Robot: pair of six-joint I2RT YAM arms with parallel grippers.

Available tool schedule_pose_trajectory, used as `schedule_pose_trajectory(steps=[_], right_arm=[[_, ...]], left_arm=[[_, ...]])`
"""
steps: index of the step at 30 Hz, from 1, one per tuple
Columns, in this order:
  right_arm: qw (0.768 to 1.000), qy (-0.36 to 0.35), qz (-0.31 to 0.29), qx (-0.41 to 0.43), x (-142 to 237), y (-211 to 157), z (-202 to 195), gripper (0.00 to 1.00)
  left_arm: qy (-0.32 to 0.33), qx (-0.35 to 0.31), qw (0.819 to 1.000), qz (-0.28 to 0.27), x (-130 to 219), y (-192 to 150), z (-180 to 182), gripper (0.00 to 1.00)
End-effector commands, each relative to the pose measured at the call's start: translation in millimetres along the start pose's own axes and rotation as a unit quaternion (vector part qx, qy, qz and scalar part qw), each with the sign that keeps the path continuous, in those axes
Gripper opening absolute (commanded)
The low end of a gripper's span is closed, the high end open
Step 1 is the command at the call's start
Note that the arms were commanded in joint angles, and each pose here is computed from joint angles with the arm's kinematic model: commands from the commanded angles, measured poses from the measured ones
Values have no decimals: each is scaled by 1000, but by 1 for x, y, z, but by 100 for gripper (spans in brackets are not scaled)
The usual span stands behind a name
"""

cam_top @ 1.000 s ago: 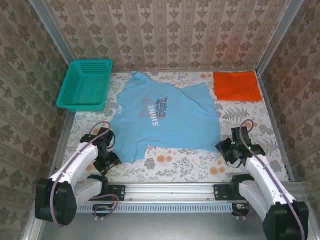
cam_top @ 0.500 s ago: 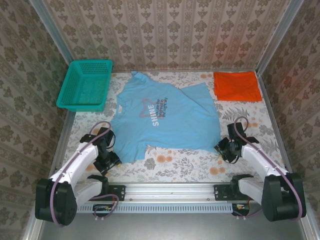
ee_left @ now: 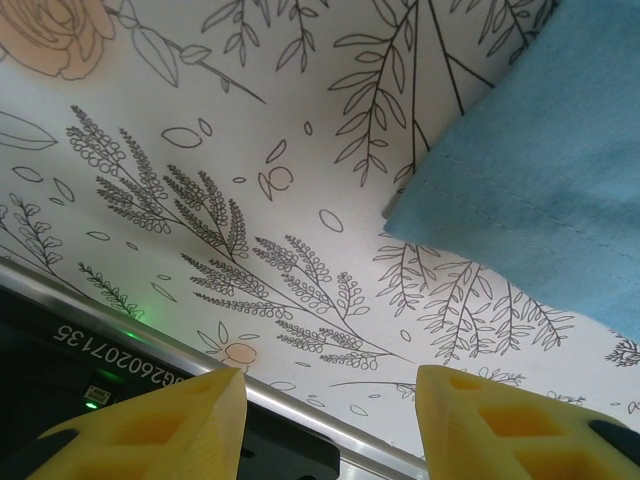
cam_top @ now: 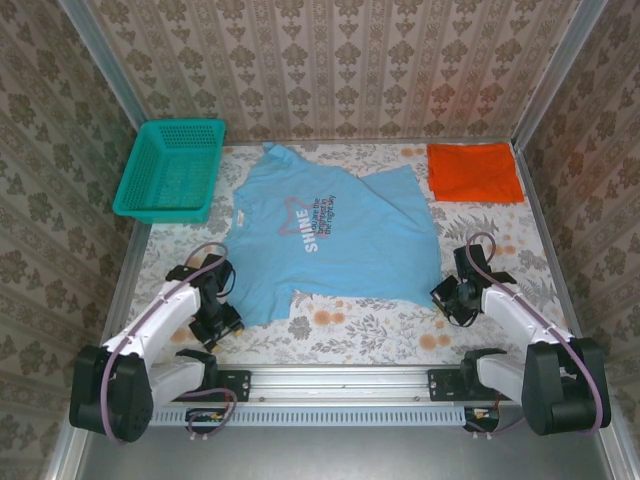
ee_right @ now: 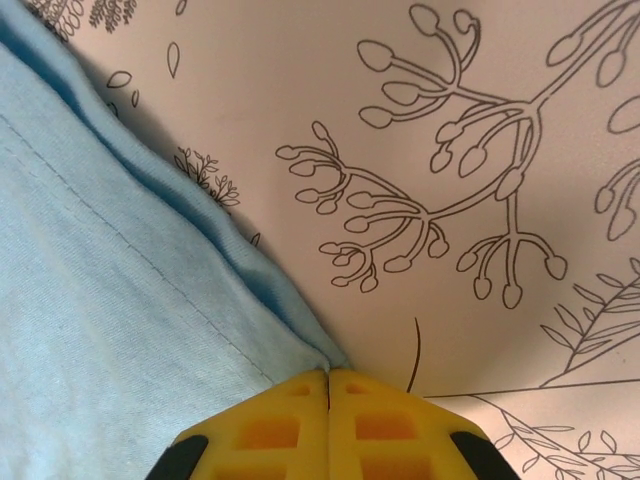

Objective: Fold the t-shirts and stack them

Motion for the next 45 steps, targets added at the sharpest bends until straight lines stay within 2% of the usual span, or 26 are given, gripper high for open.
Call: schedule_pose_trajectory(steps=[1,6,14,22,32,42,45], right_arm=[[1000,-19,-3,5,3,-3,-7,0],[1000,-9,-5,9,4,-5,-7,0],[1000,3,-4,10,3,-4,-4,0],[1000,4,-6,13,3,-2,-2,0],[1000,5,-7,15,5,-1,-2,0],[1000,9,-13,18,11,-2,-2,0],[1000,7,-17,20,14,-1,-2,0]], left_arm=[[-6,-4,1000,-10,4,2,-8,48],[-22,-8,1000,-13,3,6,-17,44],[-16,-22,998,-59,0,18,-25,42],[-23,-23,998,-62,-13,20,-25,36],[-12,-29,997,-71,-19,22,-23,32],[-13,-16,997,-69,-30,24,-23,21],[-14,-17,997,-72,-30,24,-23,13]])
Point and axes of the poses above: each hand's point on the last joint's axis, 136 mm out from that joint toward the fingers, its own x axis back along the fingers, its own z axis along the line the jaws close on, y = z × x, the point moved 8 cm from there along x, back along the fingers, and after that the axes turned 14 degrees about x, right-handed, at the moved point
